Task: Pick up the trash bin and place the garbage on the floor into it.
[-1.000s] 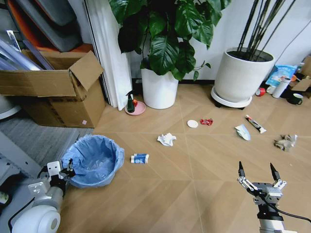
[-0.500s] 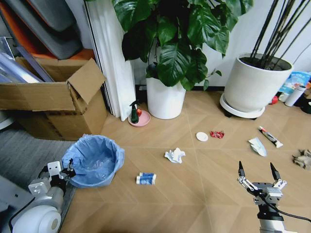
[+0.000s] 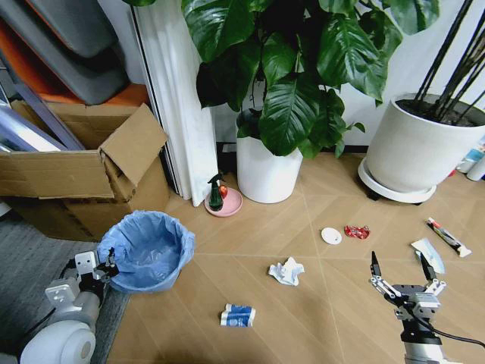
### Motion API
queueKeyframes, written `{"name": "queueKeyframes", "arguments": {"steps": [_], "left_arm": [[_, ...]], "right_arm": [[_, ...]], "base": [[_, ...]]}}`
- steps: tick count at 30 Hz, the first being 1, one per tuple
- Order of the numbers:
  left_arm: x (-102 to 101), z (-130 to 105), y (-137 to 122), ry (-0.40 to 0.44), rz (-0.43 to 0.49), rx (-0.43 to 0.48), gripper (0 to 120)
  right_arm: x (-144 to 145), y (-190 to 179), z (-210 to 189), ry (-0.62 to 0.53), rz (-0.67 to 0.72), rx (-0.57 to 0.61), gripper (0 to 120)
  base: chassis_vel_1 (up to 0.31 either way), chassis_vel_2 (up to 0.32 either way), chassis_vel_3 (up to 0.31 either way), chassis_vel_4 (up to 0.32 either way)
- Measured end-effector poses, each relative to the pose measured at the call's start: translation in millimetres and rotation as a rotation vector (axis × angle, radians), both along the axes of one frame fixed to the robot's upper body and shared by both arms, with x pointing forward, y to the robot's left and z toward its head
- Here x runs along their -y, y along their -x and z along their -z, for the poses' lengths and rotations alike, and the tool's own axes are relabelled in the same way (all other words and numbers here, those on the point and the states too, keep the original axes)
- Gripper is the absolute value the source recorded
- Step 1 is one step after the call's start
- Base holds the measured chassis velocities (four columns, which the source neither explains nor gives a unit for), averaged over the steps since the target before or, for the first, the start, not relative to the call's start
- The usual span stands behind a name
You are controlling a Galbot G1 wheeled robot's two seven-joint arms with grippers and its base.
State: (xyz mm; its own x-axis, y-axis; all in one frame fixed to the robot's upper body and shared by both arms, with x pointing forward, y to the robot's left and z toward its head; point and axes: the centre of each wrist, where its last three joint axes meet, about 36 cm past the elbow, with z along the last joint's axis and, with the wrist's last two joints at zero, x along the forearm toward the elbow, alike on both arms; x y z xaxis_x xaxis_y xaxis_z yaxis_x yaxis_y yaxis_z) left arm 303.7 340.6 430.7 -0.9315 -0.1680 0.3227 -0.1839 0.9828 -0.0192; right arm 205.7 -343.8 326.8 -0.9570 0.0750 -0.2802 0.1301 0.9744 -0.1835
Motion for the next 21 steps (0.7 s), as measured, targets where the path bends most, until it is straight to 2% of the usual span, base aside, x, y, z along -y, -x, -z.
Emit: {"name": "queueKeyframes", "arguments": {"steps": [6, 9, 10, 11, 12, 16, 17, 20, 21], "left_arm": [[1, -2, 1, -0.006, 0.009, 0.000, 1], [5, -6, -3, -0.019, 0.044, 0.003, 1], [5, -6, -3, -0.019, 0.044, 0.003, 1], [8, -8, -8, -0.025, 0.070, -0.001, 1], [8, -8, -10, -0.028, 0.080, -0.006, 1], [8, -8, -9, -0.033, 0.088, -0.012, 1], [7, -9, -7, -0.039, 0.096, -0.019, 1], [7, -14, -5, -0.044, 0.094, -0.013, 1], [7, -14, -5, -0.044, 0.094, -0.013, 1]], "right_arm": [[-1, -1, -1, -0.004, -0.014, -0.033, 100], [11, -18, 1, 0.010, -0.118, -0.146, 100], [11, -18, 1, 0.010, -0.118, -0.146, 100], [20, -23, 0, -0.006, -0.170, -0.245, 100], [24, -26, 0, -0.010, -0.186, -0.287, 100], [29, -38, 2, -0.022, -0.233, -0.343, 100], [42, -60, 13, -0.096, -0.411, -0.405, 100], [66, -91, 22, -0.101, -0.602, -0.511, 100], [66, -91, 22, -0.101, -0.602, -0.511, 100]], "base": [[0.001, -0.031, -0.026, 0.012], [0.041, -0.037, -0.032, 0.052], [0.052, -0.004, -0.024, 0.054], [0.052, -0.016, -0.018, 0.014], [0.000, 0.000, 0.000, 0.000], [0.000, 0.000, 0.000, 0.000], [0.000, 0.000, 0.000, 0.000], [0.000, 0.000, 0.000, 0.000], [0.000, 0.000, 0.000, 0.000]]}}
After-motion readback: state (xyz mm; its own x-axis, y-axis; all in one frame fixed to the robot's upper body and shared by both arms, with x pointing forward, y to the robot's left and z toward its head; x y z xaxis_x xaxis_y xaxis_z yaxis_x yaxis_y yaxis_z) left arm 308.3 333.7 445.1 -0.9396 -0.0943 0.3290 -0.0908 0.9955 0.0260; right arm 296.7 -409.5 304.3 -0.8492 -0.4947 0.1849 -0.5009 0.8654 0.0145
